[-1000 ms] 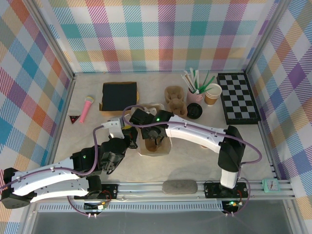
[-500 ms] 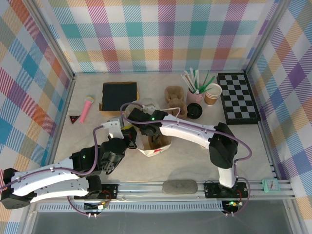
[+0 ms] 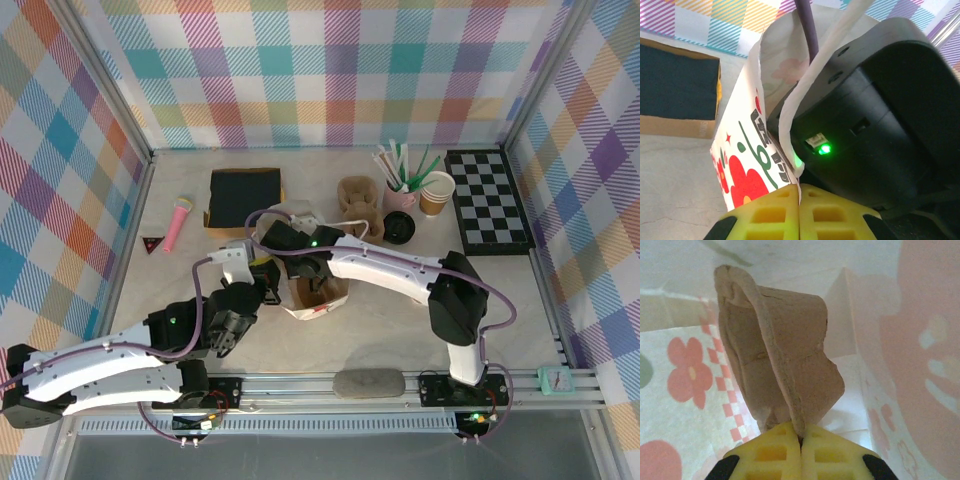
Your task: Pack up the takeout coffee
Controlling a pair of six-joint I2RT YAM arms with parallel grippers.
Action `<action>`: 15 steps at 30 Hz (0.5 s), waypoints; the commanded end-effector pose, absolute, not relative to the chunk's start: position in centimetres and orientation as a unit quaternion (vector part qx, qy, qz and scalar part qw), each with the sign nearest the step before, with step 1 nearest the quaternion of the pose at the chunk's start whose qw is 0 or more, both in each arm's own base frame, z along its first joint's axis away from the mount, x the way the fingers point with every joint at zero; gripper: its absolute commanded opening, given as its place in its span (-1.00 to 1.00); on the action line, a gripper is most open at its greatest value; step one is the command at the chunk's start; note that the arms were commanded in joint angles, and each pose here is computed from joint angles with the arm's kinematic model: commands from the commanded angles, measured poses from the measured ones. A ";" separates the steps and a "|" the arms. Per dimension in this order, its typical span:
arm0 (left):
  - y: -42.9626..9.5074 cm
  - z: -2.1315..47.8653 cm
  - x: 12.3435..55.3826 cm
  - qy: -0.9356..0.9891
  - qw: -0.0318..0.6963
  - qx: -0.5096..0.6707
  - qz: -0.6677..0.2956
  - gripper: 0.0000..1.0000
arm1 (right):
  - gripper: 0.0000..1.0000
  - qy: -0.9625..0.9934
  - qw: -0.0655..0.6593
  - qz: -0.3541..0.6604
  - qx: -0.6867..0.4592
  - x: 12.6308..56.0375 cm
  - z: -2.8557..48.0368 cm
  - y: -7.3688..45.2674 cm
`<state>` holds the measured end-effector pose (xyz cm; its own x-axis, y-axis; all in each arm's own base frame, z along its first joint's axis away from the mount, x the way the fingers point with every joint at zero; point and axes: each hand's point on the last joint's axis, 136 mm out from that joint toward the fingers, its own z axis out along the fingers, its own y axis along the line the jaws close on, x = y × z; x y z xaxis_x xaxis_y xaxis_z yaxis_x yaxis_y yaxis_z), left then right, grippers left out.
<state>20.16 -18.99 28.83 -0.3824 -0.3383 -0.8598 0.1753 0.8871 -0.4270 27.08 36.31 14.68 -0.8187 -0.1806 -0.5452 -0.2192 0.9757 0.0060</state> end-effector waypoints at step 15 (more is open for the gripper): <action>-17.7 29.0 22.2 0.832 0.525 -0.085 -0.159 -0.80 | -1.00 0.901 0.357 0.199 -0.143 21.4 30.3 35.0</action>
